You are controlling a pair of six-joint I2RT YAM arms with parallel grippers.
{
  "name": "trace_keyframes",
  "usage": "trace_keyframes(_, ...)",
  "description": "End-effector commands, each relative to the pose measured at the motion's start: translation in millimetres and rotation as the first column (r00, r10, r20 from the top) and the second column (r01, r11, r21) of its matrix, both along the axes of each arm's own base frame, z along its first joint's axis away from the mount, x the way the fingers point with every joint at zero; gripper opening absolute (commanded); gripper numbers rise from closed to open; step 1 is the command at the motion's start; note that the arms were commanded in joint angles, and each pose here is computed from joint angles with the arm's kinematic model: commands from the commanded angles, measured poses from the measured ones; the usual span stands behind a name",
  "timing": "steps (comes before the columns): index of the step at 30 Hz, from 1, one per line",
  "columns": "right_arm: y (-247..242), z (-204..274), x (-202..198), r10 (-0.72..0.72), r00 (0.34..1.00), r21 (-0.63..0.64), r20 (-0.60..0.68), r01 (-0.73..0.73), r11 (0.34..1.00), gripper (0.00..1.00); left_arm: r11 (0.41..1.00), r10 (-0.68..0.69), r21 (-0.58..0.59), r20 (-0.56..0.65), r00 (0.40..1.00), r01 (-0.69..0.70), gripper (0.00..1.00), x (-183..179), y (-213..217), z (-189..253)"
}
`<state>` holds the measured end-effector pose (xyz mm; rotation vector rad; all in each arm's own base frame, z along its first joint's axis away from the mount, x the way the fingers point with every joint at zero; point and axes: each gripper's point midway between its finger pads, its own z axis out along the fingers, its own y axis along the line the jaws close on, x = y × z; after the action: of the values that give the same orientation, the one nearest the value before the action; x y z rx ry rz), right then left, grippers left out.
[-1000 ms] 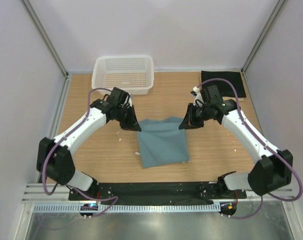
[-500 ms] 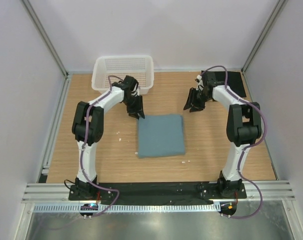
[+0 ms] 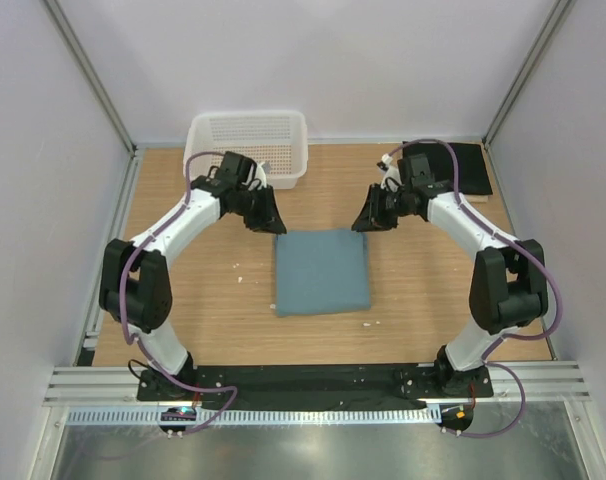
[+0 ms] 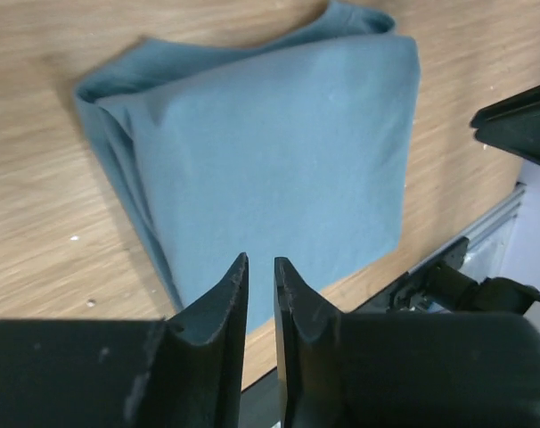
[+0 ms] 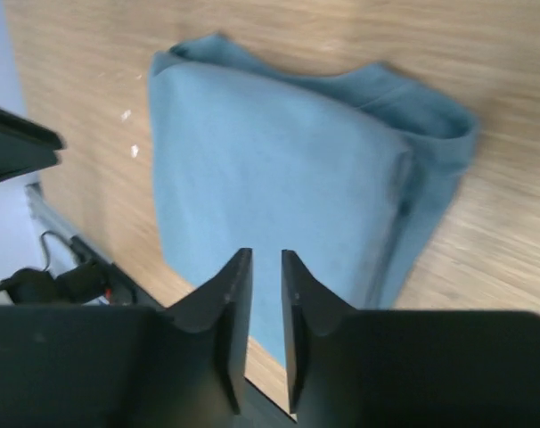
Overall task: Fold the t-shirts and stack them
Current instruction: Fold the tshirt
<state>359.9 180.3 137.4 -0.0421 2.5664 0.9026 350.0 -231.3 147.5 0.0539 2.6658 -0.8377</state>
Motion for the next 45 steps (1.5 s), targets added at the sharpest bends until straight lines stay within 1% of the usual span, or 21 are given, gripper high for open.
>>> trace_keyframes(1,31,10,-2,0.027,0.999,0.195,0.018,-0.03,0.98,0.23,0.982,-0.023,-0.189,-0.029,0.999,0.017,0.17,-6,-28,-6)
trace_keyframes(3,40,-9,-10,0.026,0.997,0.245,-0.068,-0.008,0.969,0.13,0.975,0.01,-0.223,-0.046,0.999,-0.02,0.16,-6,-36,-18)
trace_keyframes(4,44,-9,-3,0.022,0.999,0.274,-0.036,-0.011,0.962,0.1,0.971,0.025,-0.235,-0.053,0.998,-0.037,0.14,-5,-38,-23)
trace_keyframes(6,46,-23,-6,0.007,0.998,0.31,-0.065,0.013,0.951,0.07,0.958,0.059,-0.279,-0.016,0.998,-0.061,0.13,5,-44,-27)
trace_keyframes(7,49,-29,1,0.003,1.0,0.342,-0.011,0.001,0.94,0.06,0.953,0.08,-0.293,-0.018,0.997,-0.082,0.12,9,-45,-30)
trace_keyframes(8,49,-32,5,-0.012,1.0,0.365,-0.001,0.011,0.931,0.05,0.95,0.09,-0.298,-0.019,0.996,-0.091,0.12,10,-45,-38)
trace_keyframes(9,51,-34,7,-0.038,0.999,0.406,-0.033,0.048,0.913,0.05,0.941,0.087,-0.329,0.017,0.996,-0.077,0.12,18,-50,-35)
trace_keyframes(10,51,-44,15,-0.048,0.999,0.431,-0.006,0.046,0.901,0.05,0.942,0.086,-0.326,-0.009,0.996,-0.084,0.1,19,-52,-49)
trace_keyframes(13,50,-63,29,-0.09,0.995,0.481,-0.043,0.1,0.871,0.04,0.936,0.092,-0.344,0.02,0.996,-0.08,0.09,32,-54,-56)
trace_keyframes(17,36,-80,45,-0.163,0.983,0.513,-0.08,0.181,0.839,0.04,0.929,0.128,-0.348,-0.021,0.991,-0.128,0.09,44,-49,-83)
trace_keyframes(21,31,-92,51,-0.182,0.976,0.521,-0.121,0.218,0.825,0.04,0.931,0.164,-0.322,-0.043,0.986,-0.169,0.08,53,-38,-107)
trace_keyframes(24,25,-104,53,-0.212,0.965,0.483,-0.153,0.26,0.836,0.04,0.928,0.199,-0.308,-0.06,0.978,-0.207,0.07,59,-26,-122)
trace_keyframes(25,22,-113,51,-0.221,0.955,0.445,-0.195,0.287,0.848,0.05,0.927,0.213,-0.304,-0.06,0.975,-0.221,0.07,63,-20,-125)
trace_keyframes(28,11,-133,52,-0.261,0.939,0.36,-0.223,0.328,0.873,0.05,0.93,0.235,-0.27,-0.08,0.969,-0.248,0.07,66,-8,-140)
trace_keyframes(35,-8,-170,49,-0.309,0.908,0.248,-0.282,0.38,0.891,0.06,0.954,0.192,-0.213,-0.096,0.977,-0.209,0.11,62,0,-151)
trace_keyframes(39,-7,-151,56,-0.254,0.935,0.206,-0.248,0.307,0.929,0.07,0.959,0.158,-0.225,-0.075,0.985,-0.171,0.2,57,-1,-120)
trace_keyframes(40,-13,-145,57,-0.24,0.94,0.132,-0.242,0.277,0.952,0.08,0.958,0.146,-0.24,-0.065,0.987,-0.158,0.22,57,-4,-107)
trace_keyframes(42,-15,-118,62,-0.227,0.953,0.078,-0.201,0.247,0.966,0.15,0.956,0.139,-0.255,-0.037,0.99,-0.144,0.28,53,-6,-76)
trace_keyframes(43,-15,-99,63,-0.213,0.958,0.057,-0.19,0.227,0.972,0.15,0.958,0.123,-0.255,-0.038,0.992,-0.129,0.28,48,-9,-65)
trace_keyframes(44,-13,-79,65,-0.201,0.967,0.048,-0.154,0.211,0.976,0.15,0.96,0.103,-0.261,0.004,0.995,-0.099,0.29,45,-10,-46)
trace_keyframes(45,-14,-72,53,-0.198,0.963,0.008,-0.183,0.202,0.979,0.17,0.962,0.083,-0.263,0.018,0.996,-0.075,0.3,39,-16,-36)
